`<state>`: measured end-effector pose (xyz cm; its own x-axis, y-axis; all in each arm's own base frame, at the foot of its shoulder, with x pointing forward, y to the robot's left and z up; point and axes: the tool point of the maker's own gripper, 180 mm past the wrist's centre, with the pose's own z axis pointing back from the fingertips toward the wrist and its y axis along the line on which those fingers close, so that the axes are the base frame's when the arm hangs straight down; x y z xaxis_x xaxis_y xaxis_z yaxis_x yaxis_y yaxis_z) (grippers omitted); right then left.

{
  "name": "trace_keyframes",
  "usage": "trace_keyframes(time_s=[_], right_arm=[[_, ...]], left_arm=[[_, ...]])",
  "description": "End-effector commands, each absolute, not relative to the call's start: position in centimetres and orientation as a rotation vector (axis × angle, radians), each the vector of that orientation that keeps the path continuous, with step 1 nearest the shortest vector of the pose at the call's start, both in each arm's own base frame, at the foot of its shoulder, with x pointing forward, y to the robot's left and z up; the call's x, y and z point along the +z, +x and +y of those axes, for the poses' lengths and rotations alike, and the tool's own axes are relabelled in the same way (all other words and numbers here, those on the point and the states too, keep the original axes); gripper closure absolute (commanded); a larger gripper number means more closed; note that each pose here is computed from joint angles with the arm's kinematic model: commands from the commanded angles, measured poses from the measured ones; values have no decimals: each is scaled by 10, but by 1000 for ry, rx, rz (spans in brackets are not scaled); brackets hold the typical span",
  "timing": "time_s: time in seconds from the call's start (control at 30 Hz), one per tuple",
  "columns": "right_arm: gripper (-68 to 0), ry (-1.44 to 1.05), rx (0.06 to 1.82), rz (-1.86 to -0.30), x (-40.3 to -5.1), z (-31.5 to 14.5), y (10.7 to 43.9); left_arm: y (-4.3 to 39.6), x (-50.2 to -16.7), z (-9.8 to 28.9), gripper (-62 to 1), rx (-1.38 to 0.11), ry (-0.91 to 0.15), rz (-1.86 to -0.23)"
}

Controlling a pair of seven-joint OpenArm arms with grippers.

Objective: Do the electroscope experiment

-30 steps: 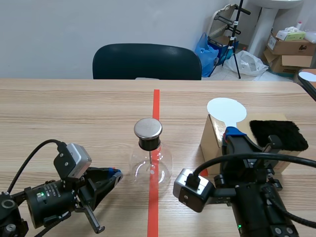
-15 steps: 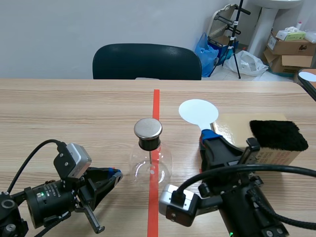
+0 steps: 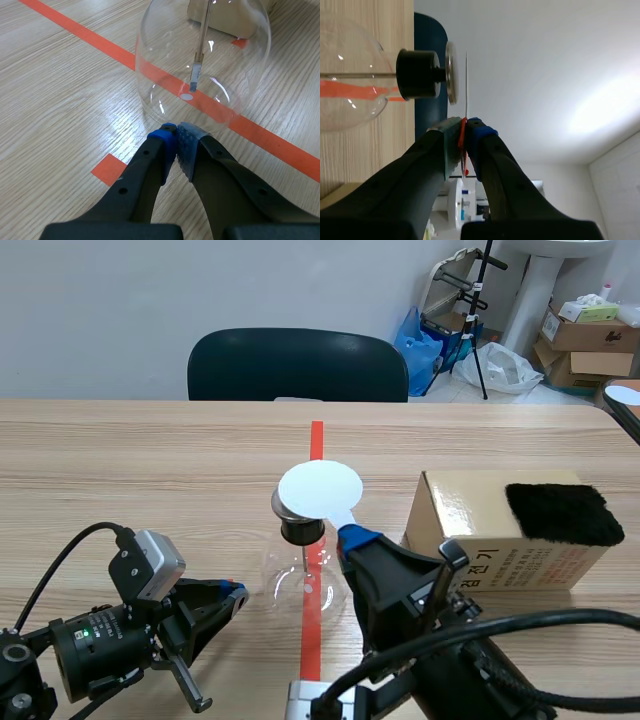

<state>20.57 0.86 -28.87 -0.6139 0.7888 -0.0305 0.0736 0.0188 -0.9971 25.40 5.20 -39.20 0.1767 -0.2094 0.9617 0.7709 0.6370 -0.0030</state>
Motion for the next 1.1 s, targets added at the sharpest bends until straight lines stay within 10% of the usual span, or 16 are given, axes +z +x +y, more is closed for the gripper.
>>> trace_keyframes(time_s=[0.0,1.07], right_arm=[[-11,-909,1652,-1780,-279,8,210],[-11,-915,1646,-1774,-279,7,211]], left_arm=[[257,-382,51,-28,-746,-582,-1241],[257,-382,51,-28,-746,-582,-1241]])
